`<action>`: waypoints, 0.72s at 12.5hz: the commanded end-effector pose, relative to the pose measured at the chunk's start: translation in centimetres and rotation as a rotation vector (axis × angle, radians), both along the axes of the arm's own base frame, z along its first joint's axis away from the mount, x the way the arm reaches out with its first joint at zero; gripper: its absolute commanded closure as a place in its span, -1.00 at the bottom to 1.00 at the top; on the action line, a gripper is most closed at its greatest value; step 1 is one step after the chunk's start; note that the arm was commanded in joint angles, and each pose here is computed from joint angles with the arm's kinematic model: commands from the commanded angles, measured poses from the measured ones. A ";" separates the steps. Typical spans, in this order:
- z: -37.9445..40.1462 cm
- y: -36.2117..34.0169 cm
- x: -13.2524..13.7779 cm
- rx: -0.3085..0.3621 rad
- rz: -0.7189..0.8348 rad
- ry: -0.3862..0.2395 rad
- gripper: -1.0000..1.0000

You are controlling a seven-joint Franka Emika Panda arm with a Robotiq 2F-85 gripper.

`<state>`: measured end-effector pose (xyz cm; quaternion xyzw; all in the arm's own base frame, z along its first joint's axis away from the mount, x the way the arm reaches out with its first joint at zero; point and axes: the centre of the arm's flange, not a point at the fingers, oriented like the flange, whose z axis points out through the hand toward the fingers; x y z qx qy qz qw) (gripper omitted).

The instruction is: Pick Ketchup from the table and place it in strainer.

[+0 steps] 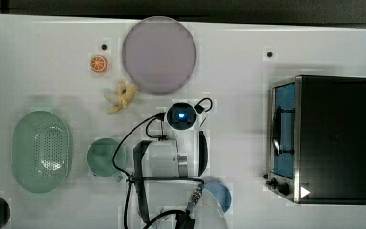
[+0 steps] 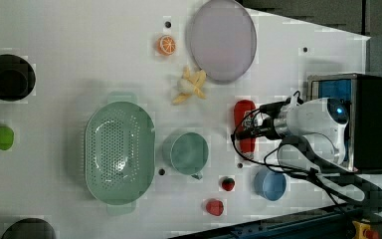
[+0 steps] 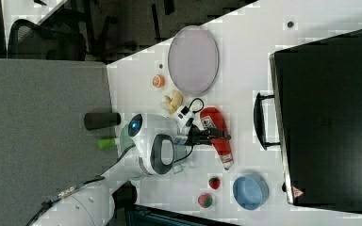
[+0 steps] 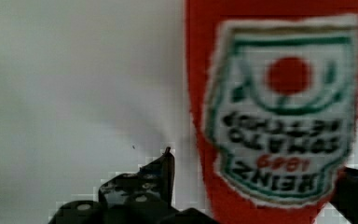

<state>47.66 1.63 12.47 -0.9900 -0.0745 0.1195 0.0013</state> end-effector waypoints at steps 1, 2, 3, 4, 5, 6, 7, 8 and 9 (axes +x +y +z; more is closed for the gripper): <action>2.5 0.1 1.7 0.008 0.039 -0.092 -0.43; 3.1 0.1 2.1 0.008 0.039 -0.110 -0.26; 3.9 0.1 2.3 0.006 0.038 -0.123 -0.26; 5.2 0.1 2.6 0.004 0.033 -0.141 -0.26; 7.2 0.1 3.2 0.000 0.032 -0.178 -0.26; 9.7 0.1 3.7 -0.004 0.033 -0.216 -0.26; 12.3 0.2 3.8 -0.011 0.035 -0.235 -0.26; 15.2 0.4 3.8 -0.019 0.040 -0.238 -0.26; 18.1 0.8 3.5 -0.030 0.037 -0.226 -0.26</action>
